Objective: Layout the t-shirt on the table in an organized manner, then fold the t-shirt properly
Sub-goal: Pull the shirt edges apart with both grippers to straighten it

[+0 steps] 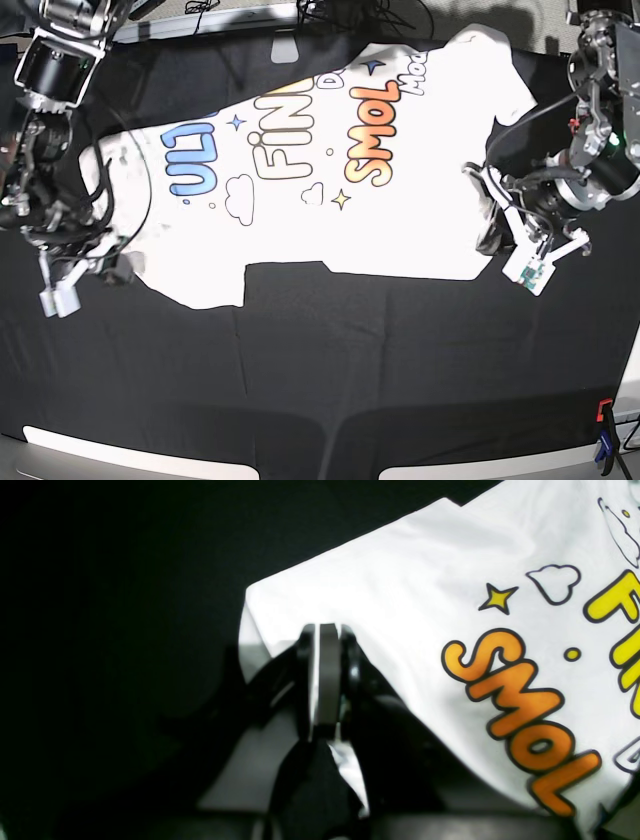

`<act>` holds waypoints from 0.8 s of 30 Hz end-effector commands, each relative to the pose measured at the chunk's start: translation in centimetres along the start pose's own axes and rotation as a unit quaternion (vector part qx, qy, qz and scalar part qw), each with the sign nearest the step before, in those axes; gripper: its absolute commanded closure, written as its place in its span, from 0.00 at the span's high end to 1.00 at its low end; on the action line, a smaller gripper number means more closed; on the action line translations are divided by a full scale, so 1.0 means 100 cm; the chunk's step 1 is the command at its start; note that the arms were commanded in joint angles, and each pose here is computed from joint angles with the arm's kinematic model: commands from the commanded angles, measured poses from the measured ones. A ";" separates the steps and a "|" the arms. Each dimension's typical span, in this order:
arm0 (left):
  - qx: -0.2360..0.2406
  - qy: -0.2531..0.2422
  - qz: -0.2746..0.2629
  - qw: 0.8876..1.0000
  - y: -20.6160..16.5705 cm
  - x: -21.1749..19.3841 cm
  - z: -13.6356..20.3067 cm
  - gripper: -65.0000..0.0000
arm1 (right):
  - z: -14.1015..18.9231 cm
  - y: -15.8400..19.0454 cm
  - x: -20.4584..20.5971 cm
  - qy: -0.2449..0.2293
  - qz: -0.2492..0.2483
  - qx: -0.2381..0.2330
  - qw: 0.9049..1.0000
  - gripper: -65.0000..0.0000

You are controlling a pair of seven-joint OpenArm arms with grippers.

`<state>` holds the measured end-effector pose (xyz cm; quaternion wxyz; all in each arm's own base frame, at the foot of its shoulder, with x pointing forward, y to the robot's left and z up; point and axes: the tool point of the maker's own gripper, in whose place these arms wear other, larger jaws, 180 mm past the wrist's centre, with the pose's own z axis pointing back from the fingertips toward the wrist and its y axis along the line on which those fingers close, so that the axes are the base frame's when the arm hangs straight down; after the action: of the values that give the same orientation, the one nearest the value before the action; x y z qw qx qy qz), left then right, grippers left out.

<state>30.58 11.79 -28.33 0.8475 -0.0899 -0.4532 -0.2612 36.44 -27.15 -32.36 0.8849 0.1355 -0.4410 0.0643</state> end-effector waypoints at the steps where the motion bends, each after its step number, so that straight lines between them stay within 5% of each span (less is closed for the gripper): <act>1: 0.022 -0.023 -0.018 0.999 0.010 0.013 0.003 0.00 | 0.008 -0.005 0.023 -0.037 0.009 -0.003 0.999 0.00; 2: 0.036 -0.026 -0.024 0.999 0.016 0.014 0.003 0.00 | 0.010 -0.007 0.024 -0.038 0.006 -0.006 0.999 0.00; 5: 0.056 -0.024 0.000 0.998 0.026 0.009 -0.001 0.29 | 0.013 -0.012 0.021 -0.031 0.001 -0.012 0.999 0.00; 7: 0.045 -0.005 0.038 0.998 0.025 -0.005 -0.007 0.37 | 0.013 -0.011 0.019 -0.026 0.001 -0.012 1.000 0.00; 11: -0.019 0.031 0.117 0.993 0.007 -0.030 -0.017 0.39 | 0.013 -0.011 0.020 -0.029 0.000 -0.010 1.000 0.00; 24: 0.028 0.068 0.194 0.978 0.022 -0.081 -0.044 0.39 | 0.013 -0.011 0.020 -0.029 0.000 -0.010 1.000 0.01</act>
<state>30.11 14.49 -38.70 0.9232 -0.1375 -0.3490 -0.0841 35.91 -28.14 -32.48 0.8885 0.1317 -0.4369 0.0486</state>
